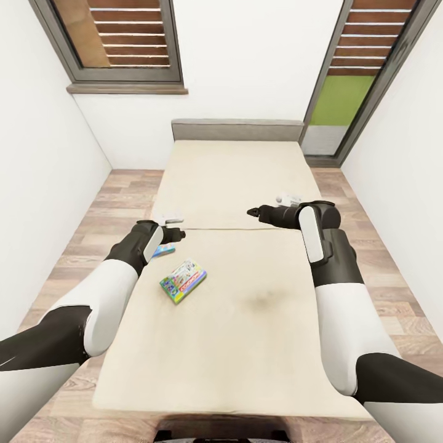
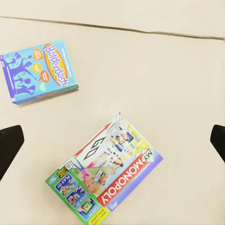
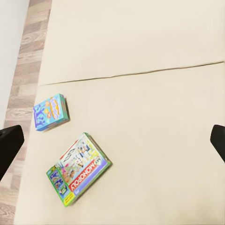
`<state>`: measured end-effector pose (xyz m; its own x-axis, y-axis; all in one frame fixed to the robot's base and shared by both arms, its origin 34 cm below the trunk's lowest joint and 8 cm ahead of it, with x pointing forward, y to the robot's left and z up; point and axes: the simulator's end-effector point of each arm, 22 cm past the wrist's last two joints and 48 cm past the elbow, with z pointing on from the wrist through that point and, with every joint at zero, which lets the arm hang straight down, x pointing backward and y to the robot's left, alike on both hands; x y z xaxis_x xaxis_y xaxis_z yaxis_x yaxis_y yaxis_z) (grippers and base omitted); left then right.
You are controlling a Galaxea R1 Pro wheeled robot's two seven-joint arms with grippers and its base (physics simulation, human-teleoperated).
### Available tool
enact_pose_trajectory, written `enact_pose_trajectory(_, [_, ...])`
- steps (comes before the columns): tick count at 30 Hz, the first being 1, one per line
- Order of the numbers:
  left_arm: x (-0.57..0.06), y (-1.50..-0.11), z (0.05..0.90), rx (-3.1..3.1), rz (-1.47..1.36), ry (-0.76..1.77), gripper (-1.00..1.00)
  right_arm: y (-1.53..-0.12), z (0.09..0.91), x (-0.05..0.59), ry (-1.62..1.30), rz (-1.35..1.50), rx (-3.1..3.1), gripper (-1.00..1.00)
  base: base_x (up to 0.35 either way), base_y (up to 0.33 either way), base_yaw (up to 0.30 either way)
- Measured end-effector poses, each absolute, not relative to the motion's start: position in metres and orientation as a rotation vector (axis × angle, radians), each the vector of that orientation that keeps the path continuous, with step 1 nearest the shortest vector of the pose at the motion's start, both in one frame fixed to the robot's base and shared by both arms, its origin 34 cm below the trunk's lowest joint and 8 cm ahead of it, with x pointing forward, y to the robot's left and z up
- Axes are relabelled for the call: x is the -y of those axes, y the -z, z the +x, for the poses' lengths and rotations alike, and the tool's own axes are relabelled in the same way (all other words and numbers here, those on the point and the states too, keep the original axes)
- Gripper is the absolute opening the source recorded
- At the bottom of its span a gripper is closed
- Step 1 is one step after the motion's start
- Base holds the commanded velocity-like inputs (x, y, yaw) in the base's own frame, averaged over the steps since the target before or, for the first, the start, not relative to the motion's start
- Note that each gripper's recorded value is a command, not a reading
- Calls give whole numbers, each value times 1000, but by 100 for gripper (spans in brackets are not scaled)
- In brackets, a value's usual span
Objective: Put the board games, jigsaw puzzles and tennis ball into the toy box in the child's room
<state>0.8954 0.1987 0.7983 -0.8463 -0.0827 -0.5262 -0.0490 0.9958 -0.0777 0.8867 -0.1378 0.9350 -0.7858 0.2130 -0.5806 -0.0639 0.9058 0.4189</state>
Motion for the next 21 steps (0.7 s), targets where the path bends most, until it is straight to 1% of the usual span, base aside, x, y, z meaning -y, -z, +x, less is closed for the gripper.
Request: enact_pose_trajectory(21, [-198,-776,892,-2608,-92,81,100,-909,884,137,-563,116,-2446,100,0,0,0])
